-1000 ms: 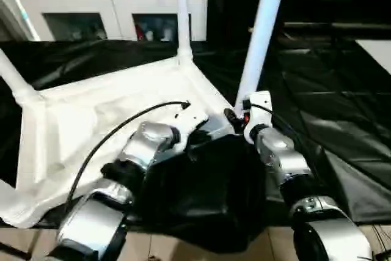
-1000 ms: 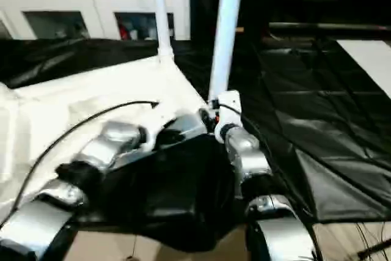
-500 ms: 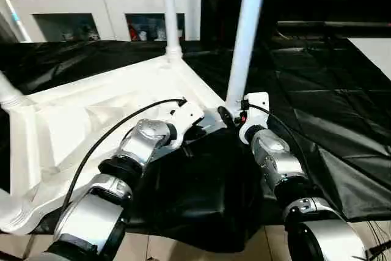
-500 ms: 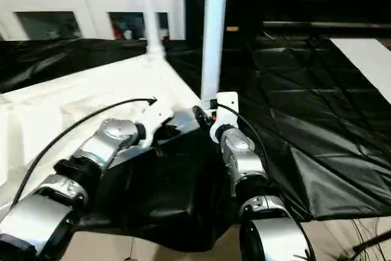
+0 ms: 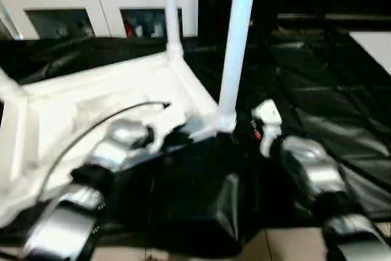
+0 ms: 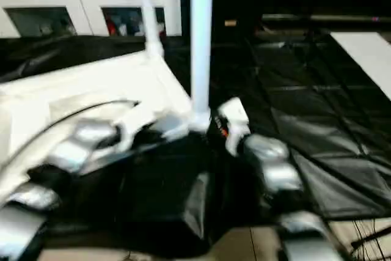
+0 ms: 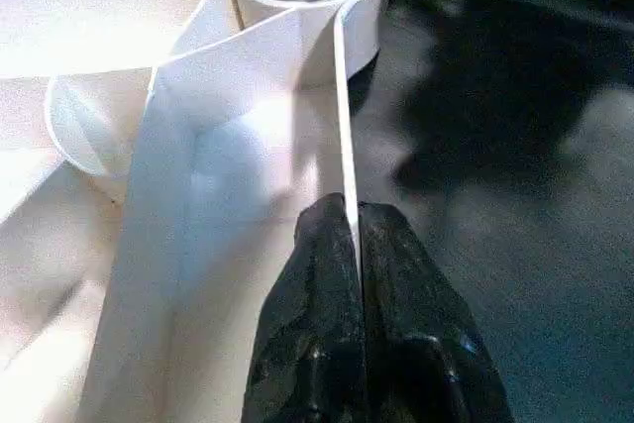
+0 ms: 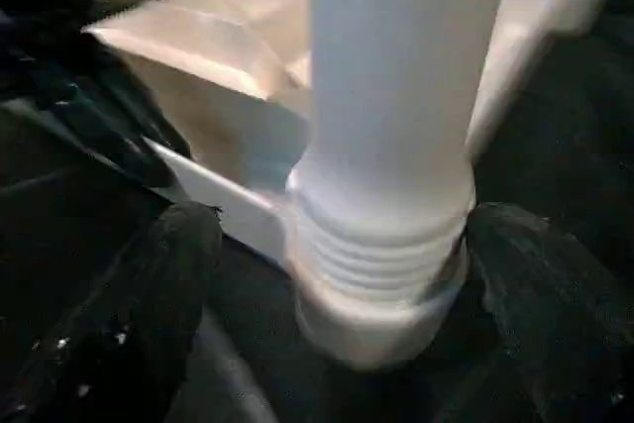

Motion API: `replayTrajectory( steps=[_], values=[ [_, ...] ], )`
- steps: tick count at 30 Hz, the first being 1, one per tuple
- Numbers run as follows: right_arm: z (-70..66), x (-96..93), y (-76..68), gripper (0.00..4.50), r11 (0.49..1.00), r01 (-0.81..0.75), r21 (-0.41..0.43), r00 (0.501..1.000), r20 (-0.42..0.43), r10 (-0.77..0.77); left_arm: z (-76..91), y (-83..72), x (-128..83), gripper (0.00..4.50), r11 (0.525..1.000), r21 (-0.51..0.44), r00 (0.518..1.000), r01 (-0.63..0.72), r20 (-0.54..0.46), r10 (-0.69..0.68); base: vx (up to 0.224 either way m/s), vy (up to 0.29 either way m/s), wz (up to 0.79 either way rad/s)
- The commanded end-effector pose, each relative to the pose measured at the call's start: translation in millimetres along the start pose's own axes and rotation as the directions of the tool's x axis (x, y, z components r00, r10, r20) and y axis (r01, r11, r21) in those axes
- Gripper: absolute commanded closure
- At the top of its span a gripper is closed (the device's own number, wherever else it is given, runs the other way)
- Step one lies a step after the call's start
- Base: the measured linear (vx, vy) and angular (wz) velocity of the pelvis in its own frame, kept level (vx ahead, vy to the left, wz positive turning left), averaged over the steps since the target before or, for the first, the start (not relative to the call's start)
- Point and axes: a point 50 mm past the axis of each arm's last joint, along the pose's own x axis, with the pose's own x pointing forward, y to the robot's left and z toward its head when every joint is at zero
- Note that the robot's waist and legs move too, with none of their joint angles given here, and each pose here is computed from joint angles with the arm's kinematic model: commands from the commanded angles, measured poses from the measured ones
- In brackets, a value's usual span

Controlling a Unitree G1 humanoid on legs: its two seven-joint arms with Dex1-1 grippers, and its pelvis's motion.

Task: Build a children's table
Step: Rotate leg to tighten

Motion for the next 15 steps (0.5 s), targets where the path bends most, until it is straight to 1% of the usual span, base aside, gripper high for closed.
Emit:
replayTrajectory(
  steps=[1, 4, 7, 8, 11, 15],
  values=[
    [14.3, 5.6, 8.4, 0.31, 0.994, -0.105, -0.044, 0.993, 0.04, 0.107, 6.9, -16.6, 9, 4.5, 0.985, 0.048, 0.986, 0.166, 0.016, -0.167, 0.0, 0.0, 0.0],
    [15.4, -2.3, 10.7, 0.31, 0.982, -0.18, -0.061, 0.983, 0.022, 0.182, 9.2, -19.7, 3, 4.5, 0.978, 0.046, 0.978, 0.203, 0.038, -0.205, 0.0, 0.0, 0.0],
    [14.1, -4.9, 12.7, 0.31, 0.97, -0.227, -0.082, 0.974, -0.006, 0.227, 9.2, -21.3, 2, 4.5, 0.973, 0.045, 0.973, 0.226, 0.034, -0.228, 0.0, 0.0, 0.0],
    [11.8, -6.6, 14.7, 0.31, 0.957, -0.27, -0.104, 0.963, -0.042, 0.267, 9.2, -22.2, 1, 4.5, 0.971, 0.051, 0.971, 0.235, 0.026, -0.237, 0.0, 0.0, 0.0],
    [9.3, -7.2, 17.2, 0.31, 0.94, -0.32, -0.123, 0.946, -0.089, 0.31, 9.3, -20.5, 1, 4.5, 0.973, 0.052, 0.974, 0.224, 0.021, -0.225, 0.0, 0.0, 0.0],
    [9.7, -8.7, 17.1, 0.31, 0.932, -0.339, -0.13, 0.939, -0.108, 0.326, 9.4, -20.5, 0, 4.5, 0.974, 0.053, 0.975, 0.222, 0.014, -0.223, 0.0, 0.0, 0.0]
  ],
)
